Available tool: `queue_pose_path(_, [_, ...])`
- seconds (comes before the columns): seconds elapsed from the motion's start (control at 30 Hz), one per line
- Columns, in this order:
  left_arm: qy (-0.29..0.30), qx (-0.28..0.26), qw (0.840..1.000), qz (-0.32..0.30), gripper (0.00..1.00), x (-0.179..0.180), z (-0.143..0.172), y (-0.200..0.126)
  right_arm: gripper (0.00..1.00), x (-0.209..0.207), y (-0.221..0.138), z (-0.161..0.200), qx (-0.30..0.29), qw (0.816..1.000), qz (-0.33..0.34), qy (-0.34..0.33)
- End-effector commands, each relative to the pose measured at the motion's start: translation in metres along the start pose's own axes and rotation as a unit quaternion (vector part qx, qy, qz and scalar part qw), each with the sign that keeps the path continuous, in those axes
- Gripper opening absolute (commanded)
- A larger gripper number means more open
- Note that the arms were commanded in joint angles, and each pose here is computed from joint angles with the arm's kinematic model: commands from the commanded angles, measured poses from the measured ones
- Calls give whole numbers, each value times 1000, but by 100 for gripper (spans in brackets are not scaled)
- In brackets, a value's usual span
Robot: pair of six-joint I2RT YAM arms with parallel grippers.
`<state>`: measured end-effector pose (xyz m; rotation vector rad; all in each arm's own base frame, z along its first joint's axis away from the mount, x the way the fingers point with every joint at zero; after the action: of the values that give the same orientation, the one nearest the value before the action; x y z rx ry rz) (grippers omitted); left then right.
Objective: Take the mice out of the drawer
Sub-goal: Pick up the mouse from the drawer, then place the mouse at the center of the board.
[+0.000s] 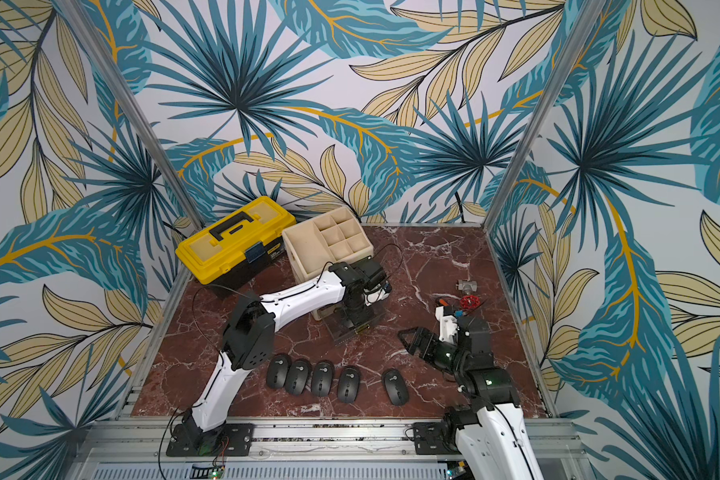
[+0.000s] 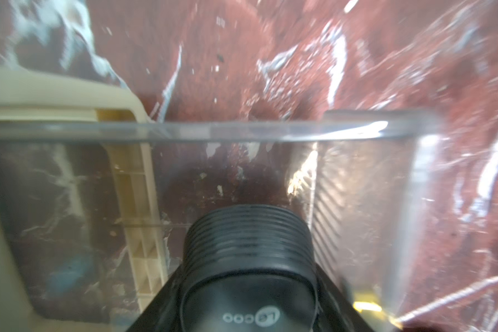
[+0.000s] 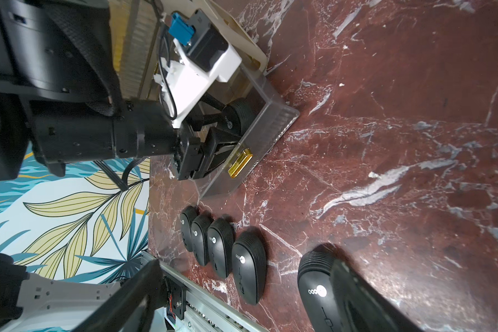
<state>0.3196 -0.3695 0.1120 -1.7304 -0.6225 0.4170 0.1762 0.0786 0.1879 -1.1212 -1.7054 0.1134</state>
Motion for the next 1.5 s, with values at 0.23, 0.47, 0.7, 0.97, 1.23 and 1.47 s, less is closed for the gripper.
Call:
queue_pose_path(0.23, [-7, -97, 995, 8, 44, -9, -32, -61, 93, -1, 4, 2, 1, 1000, -10, 9])
queue_pose_path(0.47, [-48, -133, 990, -3, 44, -7, -36, -106, 93, -13, 8, 5, 0, 1000, 16, 11])
queue_pose_path(0.7, [-154, -122, 980, -10, 45, -18, -14, -134, 93, -22, 2, 17, 33, 998, 57, 16])
queue_pose_path(0.97, [-283, -102, 952, 63, 45, -66, 25, -140, 93, -32, 2, 25, 51, 992, 111, 26])
queue_pose_path(1.23, [-385, -85, 914, 97, 44, -111, 50, -110, 94, -25, -16, 11, 7, 991, 134, 21])
queue_pose_path(1.47, [-435, -52, 895, 86, 42, -136, 71, -74, 94, -11, -33, 2, -16, 991, 134, -1])
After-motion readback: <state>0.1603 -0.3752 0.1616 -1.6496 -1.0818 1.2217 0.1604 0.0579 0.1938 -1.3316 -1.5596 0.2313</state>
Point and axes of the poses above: each gripper's point midway between its finger pads, its own y axis out along the fingers, its own x axis along the line the jaws close on, z = x × y, the point moved 4 cm from there along -y, back along the fingers, and after that the axes turned 5 degrees about -y, right-handed, at the moved point
